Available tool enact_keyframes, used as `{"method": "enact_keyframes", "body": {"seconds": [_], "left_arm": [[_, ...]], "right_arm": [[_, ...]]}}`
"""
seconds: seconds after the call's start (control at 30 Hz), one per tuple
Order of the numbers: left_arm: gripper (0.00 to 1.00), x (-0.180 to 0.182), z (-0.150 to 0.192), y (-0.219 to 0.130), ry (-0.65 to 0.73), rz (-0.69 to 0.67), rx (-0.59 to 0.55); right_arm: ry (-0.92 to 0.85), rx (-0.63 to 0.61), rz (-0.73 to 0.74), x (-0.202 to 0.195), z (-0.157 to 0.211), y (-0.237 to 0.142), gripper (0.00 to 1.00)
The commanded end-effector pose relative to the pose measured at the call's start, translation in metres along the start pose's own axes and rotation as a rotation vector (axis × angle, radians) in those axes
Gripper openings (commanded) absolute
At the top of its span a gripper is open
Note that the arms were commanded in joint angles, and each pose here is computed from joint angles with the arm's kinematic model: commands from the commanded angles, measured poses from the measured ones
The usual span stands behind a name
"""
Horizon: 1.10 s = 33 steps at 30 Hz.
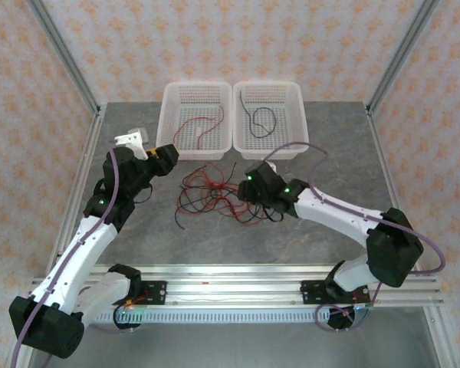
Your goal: Untangle the cables
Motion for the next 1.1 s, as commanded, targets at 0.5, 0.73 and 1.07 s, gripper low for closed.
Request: {"method": "enact_keyframes", "body": {"seconds": [0.5, 0.73, 1.07], "left_arm": [[0.62, 0.002, 0.012, -0.003, -0.008, 0.015, 0.046], [0.62, 0.007, 0.026, -0.001, -0.015, 0.016, 0.088], [0.63, 0.001, 0.059, 0.004, 0.041, 0.115, 0.169]], "right_arm": [[0.065, 0.085, 0.086, -0.015, 0.022, 0.056, 0.37], [0.052, 0.027, 0.079, -0.008, 0.007, 0.036, 0.00], [-0.038, -0.253, -0.176, 0.026, -0.046, -0.091, 0.00]]}}
Point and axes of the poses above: each hand's point on the last joint's axis, 136 mm out from that joint toward the fingers, its own y axis out along the fingers, its own x axis along the line the jaws close on, z = x × y, the point moved 9 cm from there along -y, back along the fingers, and after that the axes turned 3 degrees about -y, right-handed, at the moved point
